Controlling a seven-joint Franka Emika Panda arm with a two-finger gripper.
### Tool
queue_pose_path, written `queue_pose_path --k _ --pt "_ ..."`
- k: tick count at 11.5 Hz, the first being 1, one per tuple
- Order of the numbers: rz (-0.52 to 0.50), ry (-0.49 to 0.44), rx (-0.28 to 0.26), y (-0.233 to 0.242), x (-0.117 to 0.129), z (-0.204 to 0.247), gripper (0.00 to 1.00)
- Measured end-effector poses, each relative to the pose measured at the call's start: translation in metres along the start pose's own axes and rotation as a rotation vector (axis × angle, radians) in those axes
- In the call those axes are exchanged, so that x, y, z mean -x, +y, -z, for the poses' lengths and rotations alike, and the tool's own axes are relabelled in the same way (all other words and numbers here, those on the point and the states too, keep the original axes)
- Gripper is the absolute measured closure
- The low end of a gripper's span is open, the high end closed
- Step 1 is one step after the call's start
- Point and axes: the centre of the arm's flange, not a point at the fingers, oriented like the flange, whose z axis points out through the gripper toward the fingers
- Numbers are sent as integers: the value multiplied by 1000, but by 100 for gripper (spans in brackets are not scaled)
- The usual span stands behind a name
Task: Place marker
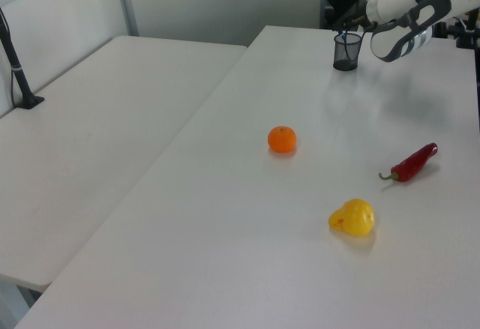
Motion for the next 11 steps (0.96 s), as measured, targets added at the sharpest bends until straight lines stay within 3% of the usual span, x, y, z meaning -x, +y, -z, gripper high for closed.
queue_pose_path --k 2,7,11 --pt "0 0 0 0 0 0 0" --pt "-8 24 1 3 -22 11 0" --pt "-55 -194 -12 6 -84 50 0"
